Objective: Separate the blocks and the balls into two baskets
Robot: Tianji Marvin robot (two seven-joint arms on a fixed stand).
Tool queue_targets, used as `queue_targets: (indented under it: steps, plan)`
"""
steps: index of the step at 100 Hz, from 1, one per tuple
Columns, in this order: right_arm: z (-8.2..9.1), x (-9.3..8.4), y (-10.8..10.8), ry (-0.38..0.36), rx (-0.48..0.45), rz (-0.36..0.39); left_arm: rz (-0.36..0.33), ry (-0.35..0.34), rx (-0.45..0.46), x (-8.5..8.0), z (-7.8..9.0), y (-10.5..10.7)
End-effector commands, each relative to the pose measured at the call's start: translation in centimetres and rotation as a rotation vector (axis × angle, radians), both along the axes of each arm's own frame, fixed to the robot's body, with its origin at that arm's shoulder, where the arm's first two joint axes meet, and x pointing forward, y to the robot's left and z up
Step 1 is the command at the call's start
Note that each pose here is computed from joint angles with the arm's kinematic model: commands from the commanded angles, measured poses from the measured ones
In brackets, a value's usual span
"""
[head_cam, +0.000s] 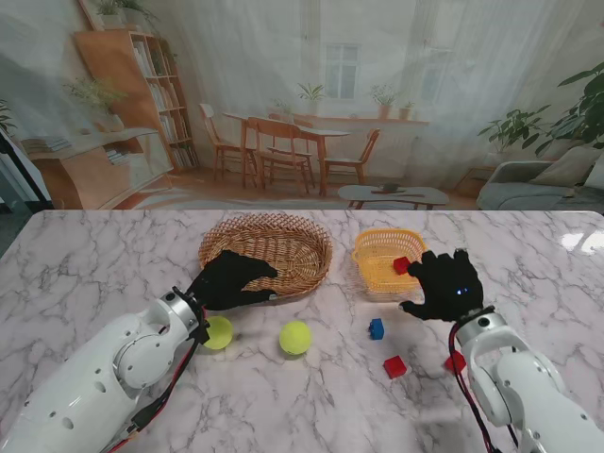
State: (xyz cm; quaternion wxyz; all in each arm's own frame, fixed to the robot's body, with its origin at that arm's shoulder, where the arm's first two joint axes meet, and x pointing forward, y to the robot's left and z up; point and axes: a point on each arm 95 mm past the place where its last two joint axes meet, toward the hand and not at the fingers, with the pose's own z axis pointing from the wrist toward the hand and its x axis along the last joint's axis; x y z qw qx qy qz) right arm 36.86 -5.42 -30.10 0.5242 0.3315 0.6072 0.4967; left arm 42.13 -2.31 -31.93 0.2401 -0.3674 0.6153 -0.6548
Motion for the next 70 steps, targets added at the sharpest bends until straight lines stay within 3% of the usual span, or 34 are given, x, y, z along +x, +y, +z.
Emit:
queue_targets:
  steps: [1,26,70]
  plan:
    - [-1.8,-1.5,-0.3,0.041,0.004,-0.010,-0.001,0.017,0.014,0.0,-0.3,-0.1]
    - [-2.4,-4.7,-1.3,0.018,-0.044,-0.026,-0.005,0.021,0.022,0.0,-0.5,-0.3]
    - [-3.4,-7.4,-3.7,0.033,-0.135,-0.117,-0.003,0.023,0.025,0.0,-0.5,-0.3]
